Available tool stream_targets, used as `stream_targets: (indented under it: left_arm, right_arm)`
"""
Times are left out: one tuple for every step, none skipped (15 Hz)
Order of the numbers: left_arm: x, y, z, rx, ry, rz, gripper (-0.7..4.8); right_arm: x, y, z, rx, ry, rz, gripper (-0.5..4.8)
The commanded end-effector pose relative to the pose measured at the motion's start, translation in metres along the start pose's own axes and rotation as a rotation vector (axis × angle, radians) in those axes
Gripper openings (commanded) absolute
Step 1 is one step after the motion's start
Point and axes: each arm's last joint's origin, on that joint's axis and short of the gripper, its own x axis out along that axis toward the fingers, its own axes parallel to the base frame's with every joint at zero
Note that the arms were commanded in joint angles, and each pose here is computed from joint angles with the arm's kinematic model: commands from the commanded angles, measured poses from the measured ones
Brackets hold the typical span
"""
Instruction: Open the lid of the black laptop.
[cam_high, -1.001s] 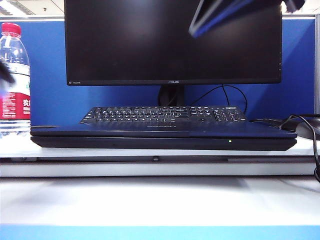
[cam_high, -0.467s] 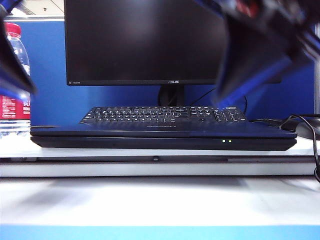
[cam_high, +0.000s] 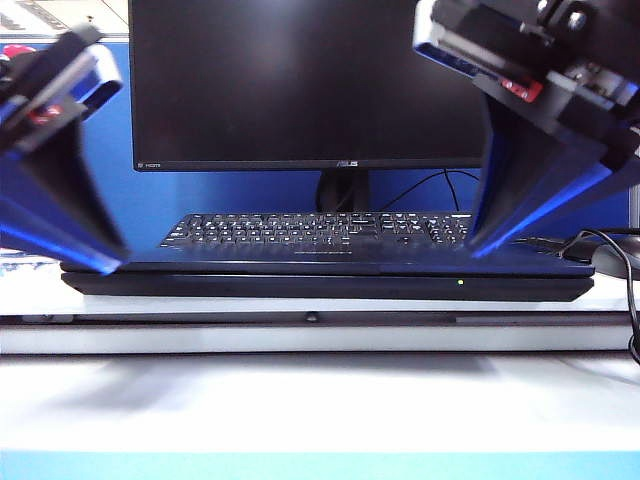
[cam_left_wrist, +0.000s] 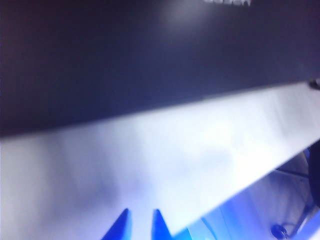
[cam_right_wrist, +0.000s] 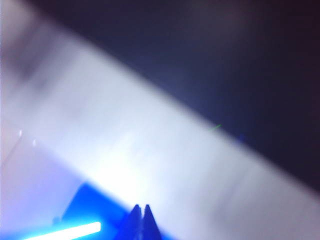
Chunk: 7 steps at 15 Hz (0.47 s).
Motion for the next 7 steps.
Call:
stream_targets:
  left_arm:
    - [0.001, -0.001, 0.006, 0.046, -0.051, -0.002, 0.55]
    - [0.004, 0.0, 0.006, 0.056, -0.035, 0.011, 0.52]
    - [0.009, 0.002, 0.004, 0.059, -0.011, 0.019, 0.52]
    - [0.016, 0.004, 0.003, 0.052, 0.022, 0.028, 0.52]
    - [0.02, 0.006, 0.002, 0.051, 0.04, 0.035, 0.52]
    - [0.025, 0.007, 0.002, 0.055, 0.048, 0.039, 0.52]
    - [0.027, 0.007, 0.003, 0.058, 0.042, 0.036, 0.52]
  right_arm:
    - [0.003, -0.011, 0.008, 0.037, -0.017, 0.035, -0.02]
    - [0.006, -0.016, 0.01, 0.053, -0.007, 0.027, -0.01]
    - [0.008, -0.018, 0.01, 0.058, 0.002, 0.024, -0.01]
    - [0.009, -0.018, 0.01, 0.058, 0.006, 0.022, -0.02]
    - [0.009, -0.018, 0.01, 0.058, 0.004, 0.022, -0.01]
    - [0.01, -0.018, 0.011, 0.059, -0.002, 0.022, -0.01]
    - [0.011, -0.019, 0.012, 0.064, -0.003, 0.016, -0.01]
